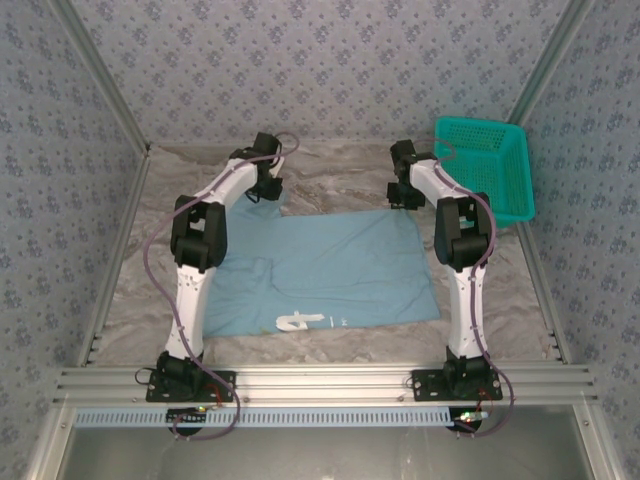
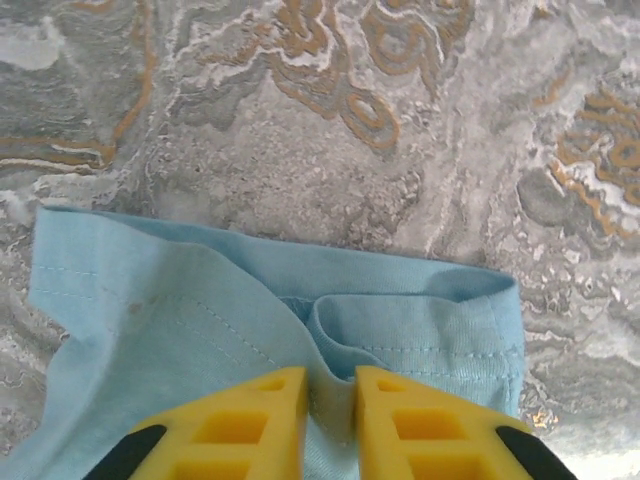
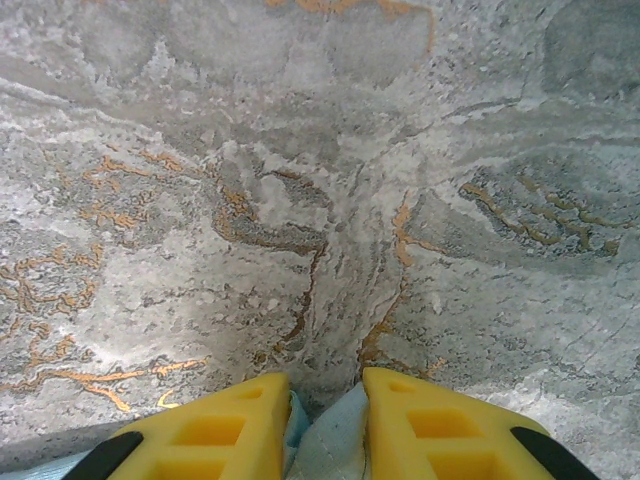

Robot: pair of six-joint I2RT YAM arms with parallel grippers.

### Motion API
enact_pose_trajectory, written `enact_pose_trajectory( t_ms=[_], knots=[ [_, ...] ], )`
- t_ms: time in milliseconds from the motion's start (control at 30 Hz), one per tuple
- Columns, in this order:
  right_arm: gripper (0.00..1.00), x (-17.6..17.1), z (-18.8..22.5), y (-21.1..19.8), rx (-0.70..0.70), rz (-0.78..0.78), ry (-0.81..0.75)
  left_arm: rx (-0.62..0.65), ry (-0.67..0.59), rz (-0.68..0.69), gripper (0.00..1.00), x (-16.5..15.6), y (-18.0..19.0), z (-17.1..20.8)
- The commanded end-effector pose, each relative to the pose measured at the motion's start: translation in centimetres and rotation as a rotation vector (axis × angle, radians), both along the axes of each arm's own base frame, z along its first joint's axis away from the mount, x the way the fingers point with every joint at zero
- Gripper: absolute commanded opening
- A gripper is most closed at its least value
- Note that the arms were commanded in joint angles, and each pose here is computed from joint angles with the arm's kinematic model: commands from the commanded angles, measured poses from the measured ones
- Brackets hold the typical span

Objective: Fold the inside-out t-shirt

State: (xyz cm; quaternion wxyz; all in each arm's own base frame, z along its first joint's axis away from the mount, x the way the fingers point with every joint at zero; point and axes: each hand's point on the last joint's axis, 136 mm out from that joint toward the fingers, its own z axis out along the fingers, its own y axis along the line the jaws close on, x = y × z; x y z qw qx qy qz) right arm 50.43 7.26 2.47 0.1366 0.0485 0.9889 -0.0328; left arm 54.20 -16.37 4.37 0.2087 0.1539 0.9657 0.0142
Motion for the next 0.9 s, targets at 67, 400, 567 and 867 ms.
enact_pose_trajectory(
  t_ms=[67,400,567,867],
  knots=[
    [0.27,-0.9,-1.6,0.0,0.0,0.019,0.055,-0.012,0.039,-0.024,0.1,-0.4,-0.5,-0.7],
    [0.27,-0.7,-1.3,-0.3,-0.006,0.012,0.049,-0.051,-0.067,0.037,0.0,1.1,1.6,5.0],
    [0.26,-0.6,-1.3,-0.5,-0.009,0.008,0.046,-0.108,-0.119,0.102,0.0,2.2,4.1,7.5],
    [0.26,-0.7,-1.5,-0.6,-0.007,0.008,0.05,-0.224,-0.08,0.107,0.2,2.9,3.8,6.2]
  ],
)
